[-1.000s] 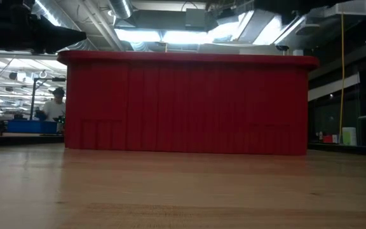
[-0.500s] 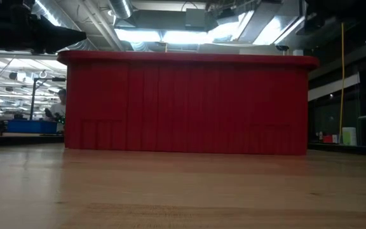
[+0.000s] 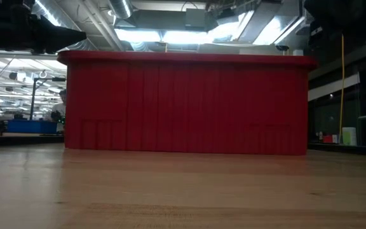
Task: Pick and place slides into bin
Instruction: Return to Home Position
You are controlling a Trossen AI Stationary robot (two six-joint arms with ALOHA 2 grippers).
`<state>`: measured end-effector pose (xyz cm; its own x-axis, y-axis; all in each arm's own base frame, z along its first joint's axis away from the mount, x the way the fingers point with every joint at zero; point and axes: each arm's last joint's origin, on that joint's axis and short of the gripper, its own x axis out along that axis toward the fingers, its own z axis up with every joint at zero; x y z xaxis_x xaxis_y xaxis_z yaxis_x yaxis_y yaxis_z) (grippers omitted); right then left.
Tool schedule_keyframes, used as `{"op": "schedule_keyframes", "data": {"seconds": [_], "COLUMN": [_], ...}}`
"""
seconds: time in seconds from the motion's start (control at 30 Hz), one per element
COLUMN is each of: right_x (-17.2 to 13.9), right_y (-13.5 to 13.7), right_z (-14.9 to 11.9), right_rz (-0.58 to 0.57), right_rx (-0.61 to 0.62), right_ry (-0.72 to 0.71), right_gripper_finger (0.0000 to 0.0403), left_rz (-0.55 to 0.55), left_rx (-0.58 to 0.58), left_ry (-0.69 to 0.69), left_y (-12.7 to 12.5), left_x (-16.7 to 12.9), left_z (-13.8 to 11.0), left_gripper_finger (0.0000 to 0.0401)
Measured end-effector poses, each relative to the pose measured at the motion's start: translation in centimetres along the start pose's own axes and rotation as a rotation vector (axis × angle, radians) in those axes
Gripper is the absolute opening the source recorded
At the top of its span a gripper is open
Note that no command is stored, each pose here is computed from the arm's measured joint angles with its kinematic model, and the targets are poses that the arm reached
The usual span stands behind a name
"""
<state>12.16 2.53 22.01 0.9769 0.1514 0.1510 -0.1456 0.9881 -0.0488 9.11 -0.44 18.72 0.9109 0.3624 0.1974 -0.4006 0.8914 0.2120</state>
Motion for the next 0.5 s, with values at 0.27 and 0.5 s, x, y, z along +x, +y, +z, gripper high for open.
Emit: {"op": "schedule_keyframes", "data": {"seconds": [0.27, 0.5], "right_x": [-0.3, -2.0], "right_y": [0.0, -0.5], "right_z": [-0.2, 0.2], "right_rz": [0.002, -0.018], "right_rx": [-0.053, -0.083], "right_ry": [0.028, 0.001], "right_gripper_finger": [0.0016, 0.0021], "left_rz": [0.0, 0.0], "left_rx": [0.0, 0.0], "left_ry": [0.0, 0.001], "left_y": [0.0, 0.0], "left_x": [0.0, 0.0], "left_z": [0.0, 0.0], "left_gripper_finger": [0.0008, 0.0004]}}
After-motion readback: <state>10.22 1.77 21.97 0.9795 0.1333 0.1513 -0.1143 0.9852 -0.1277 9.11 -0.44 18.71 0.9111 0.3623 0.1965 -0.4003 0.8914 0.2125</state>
